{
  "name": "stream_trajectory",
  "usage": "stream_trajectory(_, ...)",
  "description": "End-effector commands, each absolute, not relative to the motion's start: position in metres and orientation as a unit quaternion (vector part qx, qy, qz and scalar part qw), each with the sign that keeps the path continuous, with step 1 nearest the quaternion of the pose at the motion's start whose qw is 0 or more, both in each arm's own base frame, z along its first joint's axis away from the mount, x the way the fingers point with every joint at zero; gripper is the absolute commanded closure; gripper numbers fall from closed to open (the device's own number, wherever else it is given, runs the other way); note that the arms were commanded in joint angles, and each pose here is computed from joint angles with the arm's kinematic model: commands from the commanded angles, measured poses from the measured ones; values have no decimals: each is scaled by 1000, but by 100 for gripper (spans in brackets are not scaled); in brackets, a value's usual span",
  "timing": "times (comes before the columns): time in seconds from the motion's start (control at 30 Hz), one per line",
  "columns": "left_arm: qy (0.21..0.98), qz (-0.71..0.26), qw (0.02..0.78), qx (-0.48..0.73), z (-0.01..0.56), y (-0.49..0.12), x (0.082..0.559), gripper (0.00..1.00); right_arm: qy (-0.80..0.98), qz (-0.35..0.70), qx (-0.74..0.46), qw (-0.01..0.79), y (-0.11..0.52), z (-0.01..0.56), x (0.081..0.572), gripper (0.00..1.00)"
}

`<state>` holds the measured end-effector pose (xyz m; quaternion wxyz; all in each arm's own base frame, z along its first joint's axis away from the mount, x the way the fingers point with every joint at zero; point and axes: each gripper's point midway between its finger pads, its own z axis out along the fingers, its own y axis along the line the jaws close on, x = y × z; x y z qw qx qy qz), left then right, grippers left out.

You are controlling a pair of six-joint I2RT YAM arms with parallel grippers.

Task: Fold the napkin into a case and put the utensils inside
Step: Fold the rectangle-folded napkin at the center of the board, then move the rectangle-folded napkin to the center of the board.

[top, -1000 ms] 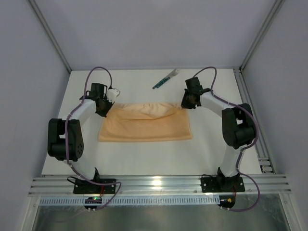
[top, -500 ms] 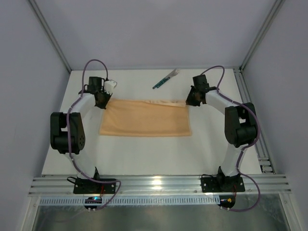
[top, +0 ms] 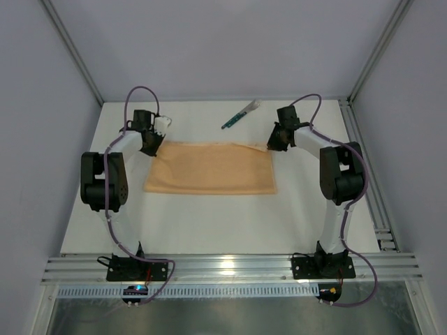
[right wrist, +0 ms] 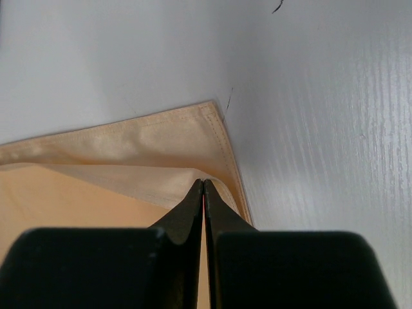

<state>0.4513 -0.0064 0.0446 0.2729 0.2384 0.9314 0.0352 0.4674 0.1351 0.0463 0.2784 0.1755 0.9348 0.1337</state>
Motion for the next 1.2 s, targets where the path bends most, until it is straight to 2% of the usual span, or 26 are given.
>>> stream_trajectory(0.0, 923, 42, 309, 226, 61, -5, 473, 99, 926, 145, 186, 296, 137, 58, 484, 96)
stream_trajectory(0.07, 923, 46, 308, 224, 60, -4, 475, 93, 925, 144, 189, 297, 137, 56, 487, 96)
stream_trajectory(0.1, 923, 48, 310, 223, 61, -4, 476, 89, 924, 144, 192, 298, 136, 57, 489, 93)
stream_trajectory(0.13, 923, 51, 310, 221, 60, -3, 477, 68, 925, 142, 191, 295, 136, 54, 489, 85)
stream_trajectory(0.23, 923, 56, 318, 211, 68, -1, 480, 39, 929, 131, 180, 296, 133, 62, 492, 54)
stream_trajectory(0.37, 921, 55, 331, 198, 102, 0, 468, 20, 919, 89, 151, 352, 114, 112, 500, 44)
stream_trajectory(0.43, 922, 48, 336, 187, 125, 3, 454, 19, 924, 60, 132, 353, 104, 123, 488, 42)
stream_trajectory(0.5, 939, 26, 288, 186, 114, 3, 417, 20, 926, 48, 126, 353, 94, 129, 463, 41)
stream_trajectory(0.53, 939, 10, 287, 189, 119, -2, 403, 22, 936, 44, 121, 326, 91, 106, 439, 40)
stream_trajectory(0.6, 955, -8, 233, 181, 92, 5, 362, 24, 937, 59, 118, 324, 91, 109, 414, 40)
stream_trajectory(0.7, 963, -24, 195, 183, 72, 2, 327, 28, 947, 110, 111, 281, 105, 82, 372, 40)
stream_trajectory(0.73, 964, -25, 190, 183, 69, 2, 323, 33, 947, 151, 100, 267, 119, 78, 363, 40)
stream_trajectory(0.83, 966, -42, 194, 164, 64, 3, 319, 39, 952, 175, 110, 225, 125, 48, 329, 40)
stream_trajectory(1.03, 973, -52, 175, 145, 47, 5, 317, 41, 952, 201, 114, 201, 132, 29, 309, 40)
stream_trajectory(1.17, 976, -58, 162, 135, 35, 4, 316, 48, 952, 209, 111, 196, 134, 25, 304, 44)
